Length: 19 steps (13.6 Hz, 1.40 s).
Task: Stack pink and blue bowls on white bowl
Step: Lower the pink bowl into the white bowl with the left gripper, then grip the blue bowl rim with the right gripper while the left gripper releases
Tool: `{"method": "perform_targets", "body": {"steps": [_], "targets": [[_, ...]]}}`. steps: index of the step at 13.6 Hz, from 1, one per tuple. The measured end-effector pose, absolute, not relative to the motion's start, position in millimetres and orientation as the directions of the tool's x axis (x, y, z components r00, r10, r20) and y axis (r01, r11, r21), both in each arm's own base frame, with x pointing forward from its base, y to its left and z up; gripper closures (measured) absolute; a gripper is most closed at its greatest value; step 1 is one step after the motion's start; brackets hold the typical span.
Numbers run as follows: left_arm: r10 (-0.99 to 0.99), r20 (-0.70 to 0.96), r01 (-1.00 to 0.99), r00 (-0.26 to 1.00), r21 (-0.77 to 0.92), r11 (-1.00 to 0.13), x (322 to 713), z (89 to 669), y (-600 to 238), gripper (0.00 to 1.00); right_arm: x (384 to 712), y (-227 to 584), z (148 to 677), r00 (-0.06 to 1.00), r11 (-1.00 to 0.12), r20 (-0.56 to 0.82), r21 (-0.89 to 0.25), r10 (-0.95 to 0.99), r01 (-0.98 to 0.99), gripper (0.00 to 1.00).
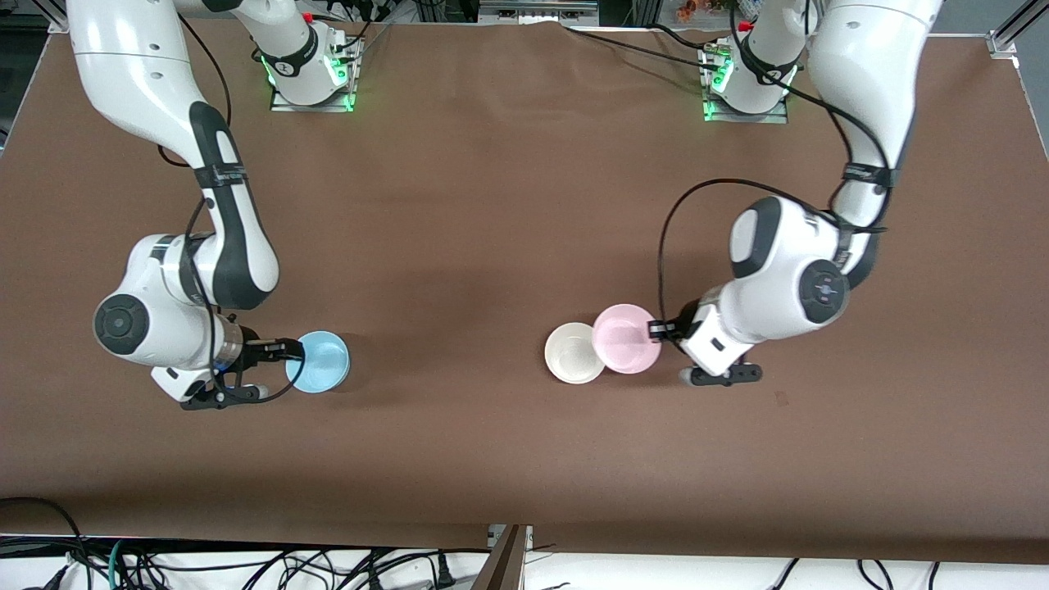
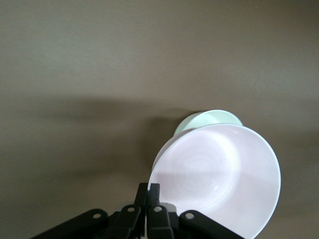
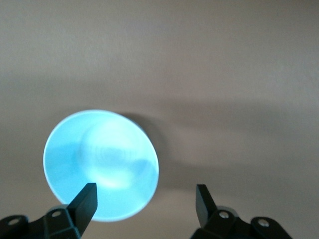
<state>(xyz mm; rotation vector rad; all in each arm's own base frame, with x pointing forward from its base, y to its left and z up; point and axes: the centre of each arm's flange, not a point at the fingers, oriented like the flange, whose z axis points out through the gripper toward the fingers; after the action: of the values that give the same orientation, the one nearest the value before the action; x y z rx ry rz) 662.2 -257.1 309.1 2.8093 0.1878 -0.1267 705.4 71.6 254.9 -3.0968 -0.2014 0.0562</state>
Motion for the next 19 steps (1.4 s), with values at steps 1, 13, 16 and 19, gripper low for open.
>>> {"method": "perform_targets", "body": {"steps": [1,13,16,19], "targets": [[0.112,-0.104,0.14,0.988,0.314,-0.939,661,305,-271,0.97,706,70,248,0.991,-0.991,-0.031,-0.037,0.127,0.126,0.12],[0.067,-0.048,0.078,0.997,0.292,-0.953,676,265,-310,0.97,704,61,214,0.994,-0.996,-0.06,-0.025,0.088,0.087,0.62],[0.052,-0.042,0.061,0.998,0.273,-0.96,676,259,-311,0.97,704,63,214,0.996,-0.998,-0.06,-0.024,0.059,0.057,0.78],[0.043,-0.035,0.051,0.998,0.263,-0.964,675,259,-311,0.97,704,67,214,0.997,-0.999,-0.06,-0.023,0.042,0.041,0.92]]}}
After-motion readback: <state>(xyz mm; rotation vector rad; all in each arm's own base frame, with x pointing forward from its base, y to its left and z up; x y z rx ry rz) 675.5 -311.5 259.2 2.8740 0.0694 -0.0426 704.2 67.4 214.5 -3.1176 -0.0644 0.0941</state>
